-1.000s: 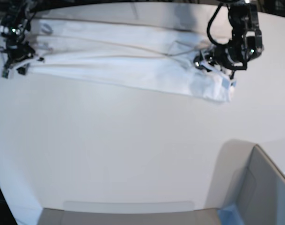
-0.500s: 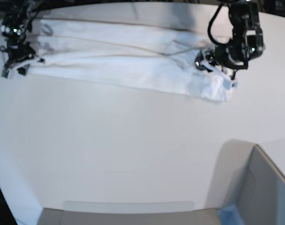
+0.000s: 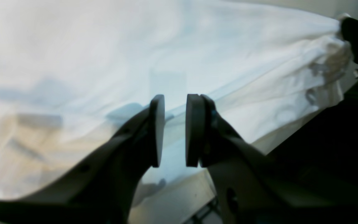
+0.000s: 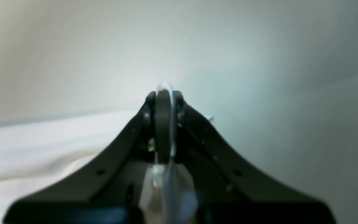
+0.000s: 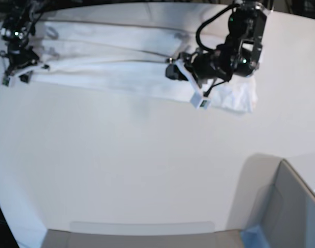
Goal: Layout the t-shirt on the table in an organized manner, then fold the t-shirt properly
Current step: 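Press and smooth the shirt's folded end with the left gripper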
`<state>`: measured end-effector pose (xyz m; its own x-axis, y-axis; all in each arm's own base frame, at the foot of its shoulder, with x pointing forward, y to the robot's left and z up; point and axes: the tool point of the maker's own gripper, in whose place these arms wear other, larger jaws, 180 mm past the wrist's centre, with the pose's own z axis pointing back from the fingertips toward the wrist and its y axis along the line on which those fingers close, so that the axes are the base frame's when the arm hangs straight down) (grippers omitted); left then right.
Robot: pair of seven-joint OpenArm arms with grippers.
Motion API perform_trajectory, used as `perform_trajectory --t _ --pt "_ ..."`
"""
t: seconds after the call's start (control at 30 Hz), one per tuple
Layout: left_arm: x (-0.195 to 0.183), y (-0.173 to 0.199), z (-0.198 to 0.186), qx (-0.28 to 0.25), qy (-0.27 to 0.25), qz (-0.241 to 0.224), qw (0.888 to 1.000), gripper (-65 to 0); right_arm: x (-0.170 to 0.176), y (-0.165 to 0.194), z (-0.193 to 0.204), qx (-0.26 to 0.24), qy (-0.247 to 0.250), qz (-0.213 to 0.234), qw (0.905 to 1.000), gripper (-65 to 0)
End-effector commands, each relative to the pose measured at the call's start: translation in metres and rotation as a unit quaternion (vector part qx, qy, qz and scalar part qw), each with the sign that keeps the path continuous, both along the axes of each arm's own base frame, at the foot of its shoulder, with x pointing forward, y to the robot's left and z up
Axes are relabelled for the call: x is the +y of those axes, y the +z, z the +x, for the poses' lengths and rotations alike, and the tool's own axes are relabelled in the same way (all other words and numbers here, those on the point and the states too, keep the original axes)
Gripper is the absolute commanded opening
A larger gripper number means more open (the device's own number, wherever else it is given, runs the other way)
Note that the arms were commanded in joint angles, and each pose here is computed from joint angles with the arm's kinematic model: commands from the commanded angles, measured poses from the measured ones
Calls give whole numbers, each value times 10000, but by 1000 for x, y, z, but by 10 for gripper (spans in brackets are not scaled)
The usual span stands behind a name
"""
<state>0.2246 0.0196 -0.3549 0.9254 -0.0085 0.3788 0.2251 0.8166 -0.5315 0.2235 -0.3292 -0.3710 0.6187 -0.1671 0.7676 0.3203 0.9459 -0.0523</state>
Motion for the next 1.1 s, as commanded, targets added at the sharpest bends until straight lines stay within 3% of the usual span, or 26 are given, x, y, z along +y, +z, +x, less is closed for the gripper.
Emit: perform_trajectory --t 0.0,0.23,0.5,0.77,0.93,1.07 --pt "-4 4 10 -129 -26 -39 9999 -518 -5 12 7 -195 31 -150 9997 -650" --pt "-16 -54 27 498 -231 363 9978 -518 -5 15 12 -258 27 -144 9996 -650" --pt "22 -107 30 958 526 662 9918 -599 -8 14 9 -227 -3 -152 9996 -650" --pt "41 -112 39 945 890 685 9892 -601 -27 14 5 -248 -300 -170 9991 -643" --pt "66 -109 48 890 1166 765 9862 -601 -31 16 4 -257 -340 -206 9989 -546" --pt "80 -109 51 841 1218 893 9849 -601 -34 10 2 -178 -379 -183 9990 -532"
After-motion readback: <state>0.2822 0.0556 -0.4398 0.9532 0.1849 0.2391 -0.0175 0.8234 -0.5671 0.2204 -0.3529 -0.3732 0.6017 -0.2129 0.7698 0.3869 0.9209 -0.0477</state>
